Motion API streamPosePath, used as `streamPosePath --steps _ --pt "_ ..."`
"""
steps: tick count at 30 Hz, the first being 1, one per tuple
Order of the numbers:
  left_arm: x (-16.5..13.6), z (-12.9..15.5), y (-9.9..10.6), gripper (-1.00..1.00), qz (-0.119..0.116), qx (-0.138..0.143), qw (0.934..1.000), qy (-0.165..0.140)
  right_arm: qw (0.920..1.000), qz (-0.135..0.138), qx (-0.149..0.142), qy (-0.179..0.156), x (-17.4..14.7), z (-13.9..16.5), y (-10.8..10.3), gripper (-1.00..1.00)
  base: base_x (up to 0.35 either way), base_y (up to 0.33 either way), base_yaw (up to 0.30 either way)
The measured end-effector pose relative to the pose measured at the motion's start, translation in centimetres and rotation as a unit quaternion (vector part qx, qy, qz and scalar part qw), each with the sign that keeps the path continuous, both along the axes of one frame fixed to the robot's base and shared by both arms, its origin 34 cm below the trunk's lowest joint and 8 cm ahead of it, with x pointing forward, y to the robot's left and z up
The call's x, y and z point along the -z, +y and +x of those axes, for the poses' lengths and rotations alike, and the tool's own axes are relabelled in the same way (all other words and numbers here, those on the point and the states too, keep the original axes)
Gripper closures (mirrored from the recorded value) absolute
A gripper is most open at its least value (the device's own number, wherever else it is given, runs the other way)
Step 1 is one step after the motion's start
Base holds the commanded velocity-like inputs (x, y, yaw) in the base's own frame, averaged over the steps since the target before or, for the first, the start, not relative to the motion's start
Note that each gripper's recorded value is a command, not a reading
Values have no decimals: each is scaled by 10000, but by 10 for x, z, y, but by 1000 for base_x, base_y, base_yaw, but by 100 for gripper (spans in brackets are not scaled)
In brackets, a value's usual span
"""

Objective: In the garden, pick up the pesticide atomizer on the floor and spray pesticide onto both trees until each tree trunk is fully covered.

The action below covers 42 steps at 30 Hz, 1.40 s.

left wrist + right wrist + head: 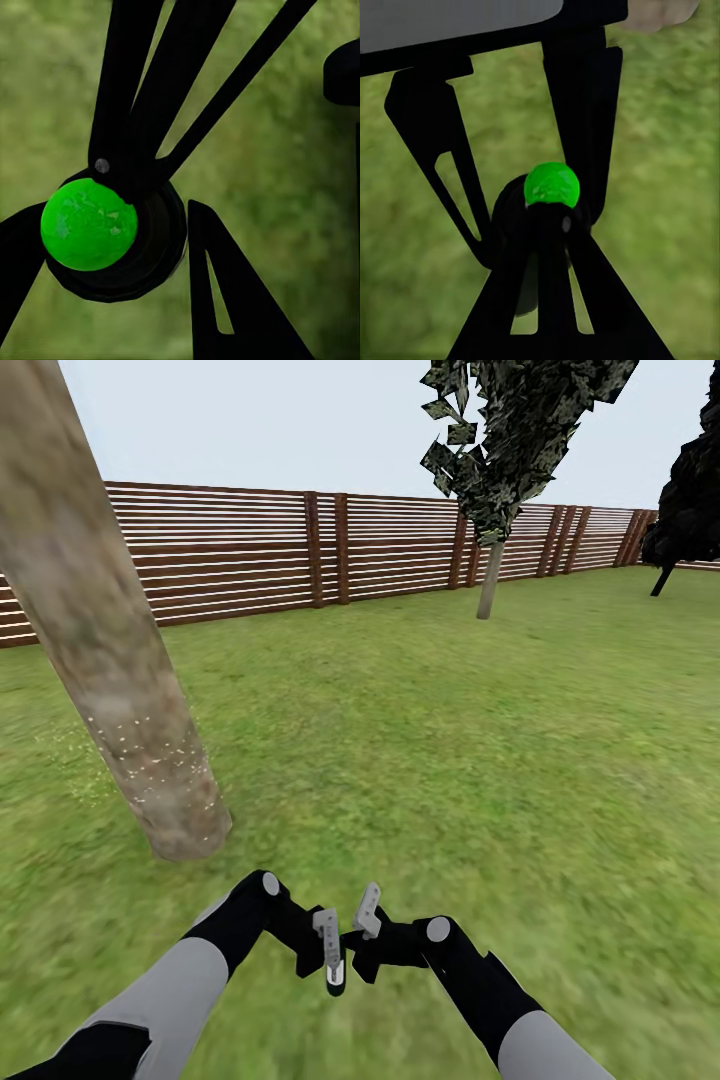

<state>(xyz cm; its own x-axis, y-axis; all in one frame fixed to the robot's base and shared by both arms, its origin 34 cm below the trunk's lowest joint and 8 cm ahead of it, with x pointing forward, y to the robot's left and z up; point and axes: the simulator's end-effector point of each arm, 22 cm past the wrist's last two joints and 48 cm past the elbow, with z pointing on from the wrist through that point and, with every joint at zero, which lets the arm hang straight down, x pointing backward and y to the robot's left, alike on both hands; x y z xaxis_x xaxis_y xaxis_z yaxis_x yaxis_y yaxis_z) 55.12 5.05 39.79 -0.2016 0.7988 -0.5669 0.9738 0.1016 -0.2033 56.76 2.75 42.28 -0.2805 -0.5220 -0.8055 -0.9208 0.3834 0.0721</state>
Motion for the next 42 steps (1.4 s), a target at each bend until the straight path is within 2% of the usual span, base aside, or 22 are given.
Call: streamPosePath --steps 22,27,39,42 --pt "0 -2 -1 100 -9 49 10000 22 10000 -27 6 11 2 0 -2 100 0 0 0" --pt "1 -4 0 100 29 80 10000 24 9999 -32 55 138 9 -4 -6 100 0 0 0" --pt "1 -4 1 100 11 56 10000 37 9999 -58 38 141 11 -5 -6 100 0 0 0" --pt "7 -9 7 100 76 61 9999 98 9999 -76 26 135 12 -6 -7 100 0 0 0"
